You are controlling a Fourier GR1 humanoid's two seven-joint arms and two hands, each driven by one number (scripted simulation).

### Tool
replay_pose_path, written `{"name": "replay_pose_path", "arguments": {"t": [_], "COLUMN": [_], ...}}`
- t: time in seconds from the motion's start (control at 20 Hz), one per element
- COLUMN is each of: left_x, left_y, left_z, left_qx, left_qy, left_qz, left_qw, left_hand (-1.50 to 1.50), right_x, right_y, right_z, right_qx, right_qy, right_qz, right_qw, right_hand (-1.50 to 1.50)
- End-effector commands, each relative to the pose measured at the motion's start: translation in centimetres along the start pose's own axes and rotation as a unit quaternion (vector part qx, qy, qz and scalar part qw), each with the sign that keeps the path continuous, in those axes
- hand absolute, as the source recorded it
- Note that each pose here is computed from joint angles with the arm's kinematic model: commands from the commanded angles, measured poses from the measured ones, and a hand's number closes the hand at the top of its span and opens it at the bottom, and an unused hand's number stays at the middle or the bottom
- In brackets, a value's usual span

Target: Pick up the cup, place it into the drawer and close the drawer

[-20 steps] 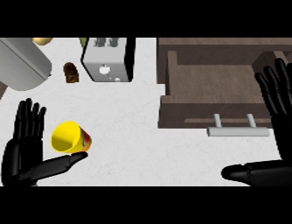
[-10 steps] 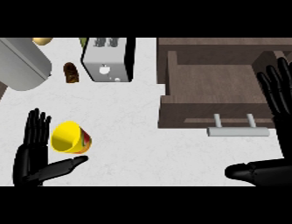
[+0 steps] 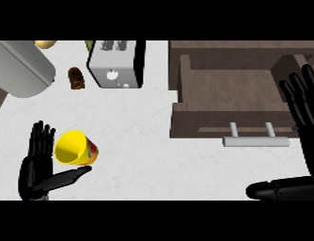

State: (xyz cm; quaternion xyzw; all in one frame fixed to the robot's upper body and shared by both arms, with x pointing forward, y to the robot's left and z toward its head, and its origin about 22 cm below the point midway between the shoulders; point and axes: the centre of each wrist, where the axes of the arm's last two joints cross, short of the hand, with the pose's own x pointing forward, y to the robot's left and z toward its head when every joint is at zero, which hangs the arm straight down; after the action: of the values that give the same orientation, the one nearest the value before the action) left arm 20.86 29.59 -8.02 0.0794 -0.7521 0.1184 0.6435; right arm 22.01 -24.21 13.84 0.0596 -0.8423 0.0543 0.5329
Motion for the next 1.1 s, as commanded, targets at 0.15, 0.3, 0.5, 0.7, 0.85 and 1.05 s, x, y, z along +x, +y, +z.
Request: {"name": "replay_pose_path", "arguments": {"t": [0.15, 0.3, 0.5, 0.7, 0.85, 1.05], "left_x": [-0.6, -3.6, -4.2, -4.8, -5.9, -6.4], "left_y": [0.8, 2.3, 1.4, 2.8, 0.0, -0.5], "left_z": [0.7, 1.1, 0.8, -0.4, -0.4, 0.4], "left_qx": [0.014, 0.008, 0.014, 0.005, -0.001, -0.012], "left_qy": [-0.004, 0.005, -0.001, 0.014, 0.004, 0.0], "left_qz": [-0.004, -0.01, -0.004, -0.003, -0.006, 0.023], "left_qw": [0.9999, 0.9999, 0.9999, 0.9999, 1.0, 0.9997], "left_hand": [-1.5, -1.5, -1.5, -1.5, -1.5, -1.5], "right_x": [-0.2, 0.2, -1.3, 0.8, -0.7, 0.5], "right_y": [0.5, -0.3, 0.8, -0.9, 0.3, 0.8], "right_z": [-0.4, -0.8, -1.5, -0.6, 0.6, -0.9], "right_qx": [0.007, 0.007, 0.002, 0.009, 0.005, 0.004], "right_qy": [0.009, -0.002, 0.001, -0.002, 0.003, 0.001], "right_qz": [0.006, -0.002, -0.006, 0.0, -0.007, -0.001], "right_qw": [1.0, 1.0, 1.0, 1.0, 1.0, 1.0], "right_hand": [-1.5, -1.5, -1.5, -1.5, -1.5, -1.5]}}
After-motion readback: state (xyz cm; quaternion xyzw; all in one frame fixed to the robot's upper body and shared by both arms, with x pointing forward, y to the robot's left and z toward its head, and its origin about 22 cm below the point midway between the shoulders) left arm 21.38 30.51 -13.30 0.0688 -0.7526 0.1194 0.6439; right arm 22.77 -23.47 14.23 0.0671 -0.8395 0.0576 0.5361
